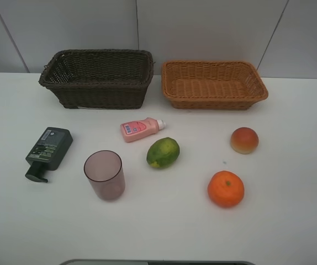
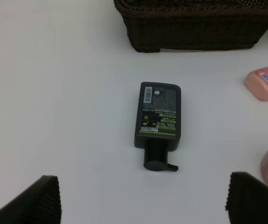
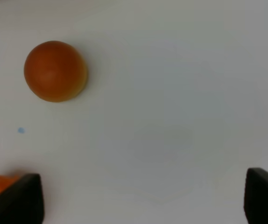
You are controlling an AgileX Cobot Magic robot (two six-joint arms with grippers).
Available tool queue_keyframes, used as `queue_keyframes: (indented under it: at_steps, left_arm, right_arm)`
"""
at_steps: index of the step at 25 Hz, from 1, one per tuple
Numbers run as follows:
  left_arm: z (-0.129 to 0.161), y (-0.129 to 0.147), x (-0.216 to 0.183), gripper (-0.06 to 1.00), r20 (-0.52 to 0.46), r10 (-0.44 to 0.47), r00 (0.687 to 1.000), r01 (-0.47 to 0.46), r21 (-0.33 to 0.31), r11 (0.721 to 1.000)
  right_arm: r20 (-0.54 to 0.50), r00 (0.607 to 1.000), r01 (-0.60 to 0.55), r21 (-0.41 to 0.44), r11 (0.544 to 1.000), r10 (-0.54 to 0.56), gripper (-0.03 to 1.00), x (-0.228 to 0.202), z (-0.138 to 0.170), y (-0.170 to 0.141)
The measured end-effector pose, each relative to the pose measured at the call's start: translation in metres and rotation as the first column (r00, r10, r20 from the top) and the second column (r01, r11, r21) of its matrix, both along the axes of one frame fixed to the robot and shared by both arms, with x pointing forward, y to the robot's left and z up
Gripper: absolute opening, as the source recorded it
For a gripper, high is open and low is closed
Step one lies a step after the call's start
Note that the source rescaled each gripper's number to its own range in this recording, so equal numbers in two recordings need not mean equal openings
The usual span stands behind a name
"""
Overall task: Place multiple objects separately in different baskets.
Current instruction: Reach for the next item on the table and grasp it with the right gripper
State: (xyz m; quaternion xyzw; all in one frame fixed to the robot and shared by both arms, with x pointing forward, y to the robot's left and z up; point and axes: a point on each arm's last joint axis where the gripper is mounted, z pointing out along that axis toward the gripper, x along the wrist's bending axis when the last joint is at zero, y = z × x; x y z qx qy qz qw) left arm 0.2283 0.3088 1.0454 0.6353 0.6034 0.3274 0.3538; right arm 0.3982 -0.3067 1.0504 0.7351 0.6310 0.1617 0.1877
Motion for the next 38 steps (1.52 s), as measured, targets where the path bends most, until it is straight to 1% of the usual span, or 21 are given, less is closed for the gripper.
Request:
queue_keyframes:
  at_steps: [3,6,8,9,14,17,18,20,23,26,34,38]
  left_arm:
    - [0.0,0.0,0.0,0.92,0.0,0.0,1.0,0.0,0.0,1.0]
    - [0.0,0.0,0.0,0.92,0.0,0.0,1.0,0.0,0.0,1.0]
    - [0.0,0.0,0.0,0.92,0.0,0.0,1.0,0.0,0.0,1.0]
    - [0.0,0.0,0.0,0.92,0.0,0.0,1.0,0.0,0.0,1.0]
    - [0.0,0.0,0.0,0.92,0.0,0.0,1.0,0.0,0.0,1.0]
    - [0.0,0.0,0.0,0.92,0.0,0.0,1.0,0.0,0.0,1.0]
    - [0.0,0.0,0.0,0.92,0.0,0.0,1.0,0.0,0.0,1.0]
    - [0.0,0.0,0.0,0.92,0.0,0.0,1.0,0.0,0.0,1.0]
    - [0.0,0.0,0.0,0.92,0.0,0.0,1.0,0.0,0.0,1.0]
    - [0.0,0.0,0.0,0.92,0.0,0.0,1.0,0.0,0.0,1.0]
    - [0.0,0.0,0.0,0.92,0.0,0.0,1.0,0.0,0.0,1.0]
    - [0.0,0.0,0.0,0.92,0.0,0.0,1.0,0.0,0.0,1.0]
  right_arm:
    - [-0.061,0.997,-0.053,0.004,0.999,0.053,0.85,0.036,-0.01,0.01]
    - [-0.088,0.989,-0.119,0.004,0.993,0.118,0.85,0.072,-0.02,0.026]
    - [-0.114,0.985,-0.133,0.013,0.991,0.133,0.85,0.096,-0.028,0.037]
    - [-0.123,0.984,-0.129,0.019,0.991,0.131,0.85,0.107,-0.031,0.042]
    - [-0.216,0.972,-0.084,0.042,0.996,0.091,0.85,0.156,-0.064,0.065]
    - [-0.258,0.964,-0.058,0.046,0.997,0.067,0.85,0.175,-0.081,0.074]
    - [-0.279,0.959,-0.049,0.044,0.998,0.06,0.87,0.179,-0.088,0.076]
    - [-0.319,0.947,-0.038,0.038,0.999,0.048,0.95,0.184,-0.1,0.077]
    - [-0.381,0.924,-0.031,0.025,0.999,0.038,0.99,0.184,-0.117,0.077]
    - [-0.411,0.911,-0.03,0.019,0.999,0.035,1.0,0.186,-0.129,0.077]
    - [-0.451,0.892,-0.03,0.012,0.999,0.032,1.0,0.187,-0.147,0.078]
    - [-0.456,0.889,-0.04,0.016,0.999,0.043,1.0,0.189,-0.155,0.078]
